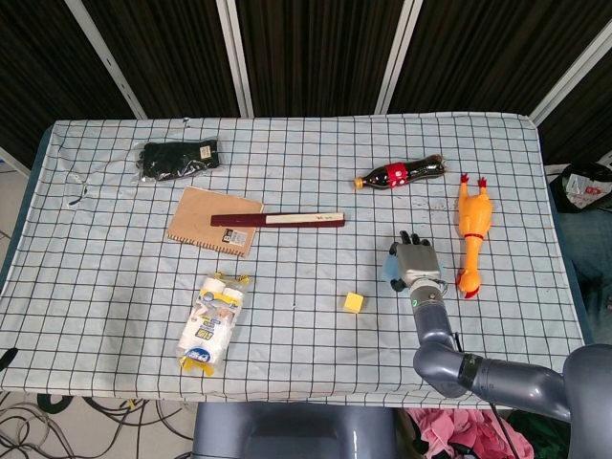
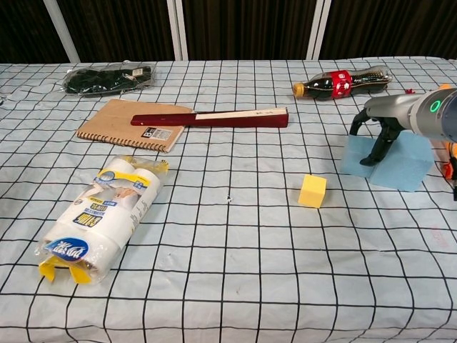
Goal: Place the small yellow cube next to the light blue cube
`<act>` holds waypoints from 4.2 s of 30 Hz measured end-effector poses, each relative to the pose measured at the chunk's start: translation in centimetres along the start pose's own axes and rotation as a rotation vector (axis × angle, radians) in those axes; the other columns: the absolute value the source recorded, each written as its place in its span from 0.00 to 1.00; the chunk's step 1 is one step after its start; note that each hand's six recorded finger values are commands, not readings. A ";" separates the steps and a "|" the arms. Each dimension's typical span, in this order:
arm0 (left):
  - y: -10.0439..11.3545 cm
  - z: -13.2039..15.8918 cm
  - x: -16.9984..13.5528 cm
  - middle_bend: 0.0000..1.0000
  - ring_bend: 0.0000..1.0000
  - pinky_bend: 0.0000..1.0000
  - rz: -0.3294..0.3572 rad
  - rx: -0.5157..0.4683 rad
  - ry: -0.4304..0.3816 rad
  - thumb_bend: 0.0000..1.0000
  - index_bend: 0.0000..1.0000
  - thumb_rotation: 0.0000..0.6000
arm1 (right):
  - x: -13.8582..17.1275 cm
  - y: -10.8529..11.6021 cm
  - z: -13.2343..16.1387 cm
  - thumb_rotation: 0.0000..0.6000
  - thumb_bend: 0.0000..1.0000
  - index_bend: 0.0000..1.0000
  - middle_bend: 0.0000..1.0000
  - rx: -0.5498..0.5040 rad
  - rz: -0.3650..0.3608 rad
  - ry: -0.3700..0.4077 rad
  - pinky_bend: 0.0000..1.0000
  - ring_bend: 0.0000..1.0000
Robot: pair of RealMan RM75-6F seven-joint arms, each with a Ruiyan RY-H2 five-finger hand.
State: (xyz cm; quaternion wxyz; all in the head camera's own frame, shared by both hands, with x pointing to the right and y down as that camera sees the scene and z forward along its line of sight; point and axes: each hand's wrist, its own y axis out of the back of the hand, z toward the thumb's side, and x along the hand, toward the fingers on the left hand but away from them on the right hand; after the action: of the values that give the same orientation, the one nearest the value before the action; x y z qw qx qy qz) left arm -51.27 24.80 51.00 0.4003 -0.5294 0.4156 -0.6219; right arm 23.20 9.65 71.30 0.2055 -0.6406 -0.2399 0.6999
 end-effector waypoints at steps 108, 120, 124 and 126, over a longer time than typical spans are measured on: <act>0.0 -0.1 0.0 0.06 0.00 0.00 0.000 0.007 0.002 0.04 0.19 1.00 | 5.7 -5.8 8.6 1.00 0.29 0.45 0.00 -0.011 -0.077 0.082 0.09 0.00; 0.0 -0.1 0.1 0.06 0.00 0.00 0.002 0.008 0.003 0.04 0.20 1.00 | 6.9 -1.9 9.1 1.00 0.25 0.45 0.00 -0.062 -0.146 0.124 0.09 0.00; 0.0 -0.1 0.1 0.06 0.00 0.00 0.003 0.009 0.003 0.04 0.20 1.00 | 6.0 0.5 8.8 1.00 0.24 0.45 0.00 -0.079 -0.158 0.115 0.09 0.00; 0.0 -0.1 0.1 0.06 0.00 0.00 0.003 0.010 0.005 0.04 0.20 1.00 | 5.2 1.2 8.5 1.00 0.24 0.45 0.00 -0.081 -0.144 0.106 0.09 0.00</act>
State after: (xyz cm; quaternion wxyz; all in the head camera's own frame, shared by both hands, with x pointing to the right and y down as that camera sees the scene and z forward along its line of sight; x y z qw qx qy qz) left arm -51.39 24.76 51.01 0.4029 -0.5254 0.4143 -0.6245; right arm 14.27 11.19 67.02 0.2417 -0.6655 -0.3024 0.6381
